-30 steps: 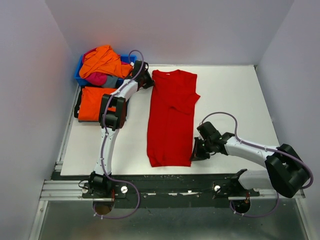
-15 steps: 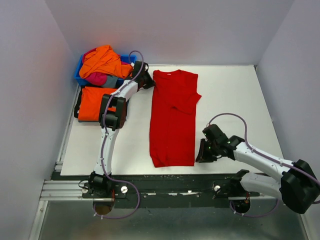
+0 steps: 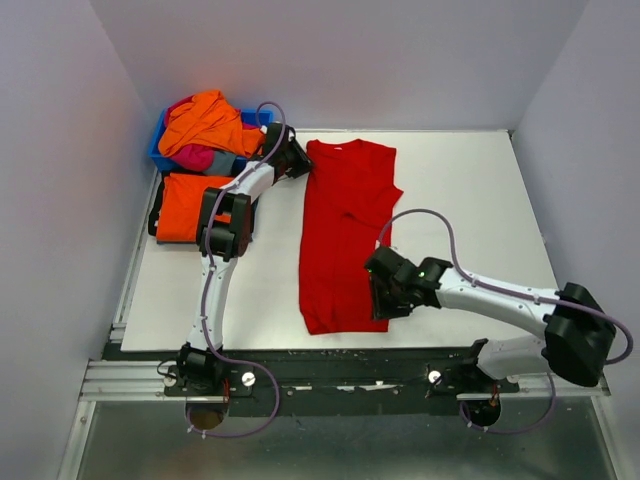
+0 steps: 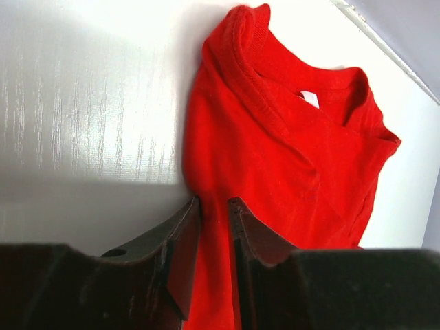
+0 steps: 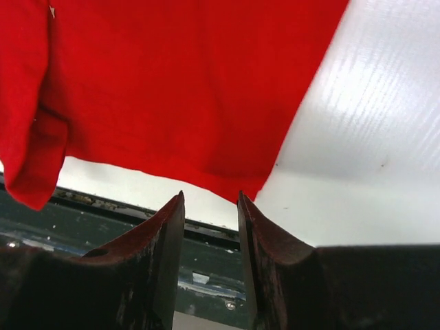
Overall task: Fold and stack the t-shirts
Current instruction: Grab the bottom of the folded rectangular tshirt with both arms
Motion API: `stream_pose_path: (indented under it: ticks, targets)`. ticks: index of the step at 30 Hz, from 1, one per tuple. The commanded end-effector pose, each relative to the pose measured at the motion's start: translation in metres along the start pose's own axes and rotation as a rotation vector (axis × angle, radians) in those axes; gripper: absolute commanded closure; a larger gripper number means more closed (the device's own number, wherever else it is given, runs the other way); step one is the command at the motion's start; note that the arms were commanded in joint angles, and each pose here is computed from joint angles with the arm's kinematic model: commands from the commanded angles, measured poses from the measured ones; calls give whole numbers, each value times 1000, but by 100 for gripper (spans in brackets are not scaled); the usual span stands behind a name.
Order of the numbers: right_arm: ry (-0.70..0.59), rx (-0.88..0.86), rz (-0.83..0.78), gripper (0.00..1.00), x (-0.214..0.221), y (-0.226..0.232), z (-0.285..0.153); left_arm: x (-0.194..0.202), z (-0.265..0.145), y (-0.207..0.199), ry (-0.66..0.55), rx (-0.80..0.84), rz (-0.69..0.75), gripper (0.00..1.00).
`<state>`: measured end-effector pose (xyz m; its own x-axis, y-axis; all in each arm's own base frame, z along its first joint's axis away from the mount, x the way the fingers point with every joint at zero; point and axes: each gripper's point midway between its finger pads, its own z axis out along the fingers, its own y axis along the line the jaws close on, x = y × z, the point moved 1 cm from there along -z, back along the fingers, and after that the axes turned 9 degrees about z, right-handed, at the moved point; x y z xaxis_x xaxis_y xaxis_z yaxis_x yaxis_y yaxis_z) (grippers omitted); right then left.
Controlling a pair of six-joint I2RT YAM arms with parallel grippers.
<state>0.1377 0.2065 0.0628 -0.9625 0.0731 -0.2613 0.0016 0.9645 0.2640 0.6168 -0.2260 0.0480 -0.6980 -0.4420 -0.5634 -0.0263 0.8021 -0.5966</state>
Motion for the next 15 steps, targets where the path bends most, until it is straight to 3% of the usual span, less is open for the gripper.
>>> stream_pose_path:
  ticks: [1, 11, 15]
  targets:
    - [-48, 133, -28, 55, -7, 0, 5, 20, 3, 10, 69, -24, -12, 62]
    - [-8, 233, -64, 56, 5, 0, 33, 21, 10, 9, 81, -9, -24, 87]
    - [12, 241, -56, 67, 12, -3, 37, 21, 11, 9, 80, -8, -24, 100]
